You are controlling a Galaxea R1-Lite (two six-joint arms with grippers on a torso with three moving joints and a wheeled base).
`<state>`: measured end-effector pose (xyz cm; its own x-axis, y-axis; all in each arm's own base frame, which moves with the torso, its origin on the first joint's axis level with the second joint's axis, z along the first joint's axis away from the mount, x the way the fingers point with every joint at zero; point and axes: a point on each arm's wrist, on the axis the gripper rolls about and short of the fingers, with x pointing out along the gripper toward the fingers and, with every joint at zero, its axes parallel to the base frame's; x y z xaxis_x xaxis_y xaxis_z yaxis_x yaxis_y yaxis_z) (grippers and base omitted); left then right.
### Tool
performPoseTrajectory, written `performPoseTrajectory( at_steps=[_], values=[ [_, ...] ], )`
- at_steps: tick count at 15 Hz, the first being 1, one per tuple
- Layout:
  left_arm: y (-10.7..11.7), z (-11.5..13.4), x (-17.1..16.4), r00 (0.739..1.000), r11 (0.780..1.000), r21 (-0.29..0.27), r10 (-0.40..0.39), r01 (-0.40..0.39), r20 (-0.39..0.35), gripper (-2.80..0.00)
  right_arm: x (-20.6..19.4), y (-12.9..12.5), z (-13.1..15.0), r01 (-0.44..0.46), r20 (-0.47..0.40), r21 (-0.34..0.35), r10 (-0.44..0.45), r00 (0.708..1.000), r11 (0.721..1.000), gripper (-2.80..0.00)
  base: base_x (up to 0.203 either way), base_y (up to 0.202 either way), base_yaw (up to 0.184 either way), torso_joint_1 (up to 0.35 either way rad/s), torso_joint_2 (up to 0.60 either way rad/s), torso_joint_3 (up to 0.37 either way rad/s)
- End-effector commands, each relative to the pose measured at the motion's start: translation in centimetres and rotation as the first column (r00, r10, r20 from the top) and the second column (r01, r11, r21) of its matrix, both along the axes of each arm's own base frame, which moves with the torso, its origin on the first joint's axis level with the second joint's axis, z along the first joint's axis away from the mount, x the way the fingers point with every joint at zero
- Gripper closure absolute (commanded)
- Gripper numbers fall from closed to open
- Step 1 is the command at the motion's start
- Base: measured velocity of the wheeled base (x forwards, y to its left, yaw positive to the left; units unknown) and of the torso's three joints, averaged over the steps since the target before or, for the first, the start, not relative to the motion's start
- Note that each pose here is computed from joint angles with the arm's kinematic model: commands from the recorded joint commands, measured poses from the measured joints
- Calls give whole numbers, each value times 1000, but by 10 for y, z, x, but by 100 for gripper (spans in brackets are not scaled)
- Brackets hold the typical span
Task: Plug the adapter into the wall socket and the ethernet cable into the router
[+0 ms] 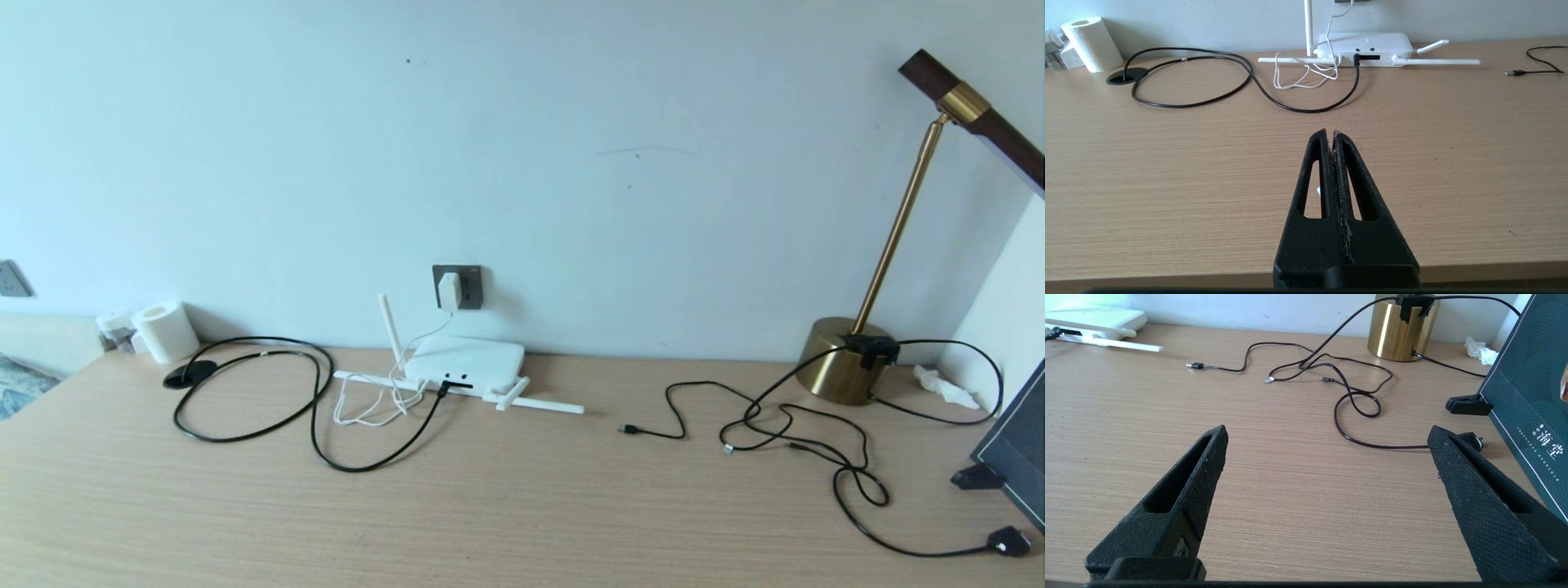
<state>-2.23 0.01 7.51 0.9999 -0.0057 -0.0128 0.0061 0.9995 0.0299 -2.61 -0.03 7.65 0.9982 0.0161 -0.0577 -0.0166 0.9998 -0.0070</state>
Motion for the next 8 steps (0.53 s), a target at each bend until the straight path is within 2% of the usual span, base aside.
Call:
performPoseTrajectory(
  at_steps=[1, 4, 8],
  values=[
    [0, 0, -1, 1000, 1000, -2, 1, -1, 10, 0, 0, 0, 0, 1, -1, 0, -1, 1000, 1000, -280, 0, 0, 0, 0, 0, 0],
    [0, 0, -1, 1000, 1000, -4, 1, -1, 10, 0, 0, -1, 0, 44, -1, 41, -44, 999, 998, -280, 0, 0, 0, 0, 0, 0],
    [0, 0, -1, 1000, 1000, -4, 1, -1, 10, 0, 0, -1, 0, 40, -2, 37, -40, 999, 999, -280, 0, 0, 0, 0, 0, 0]
  ],
)
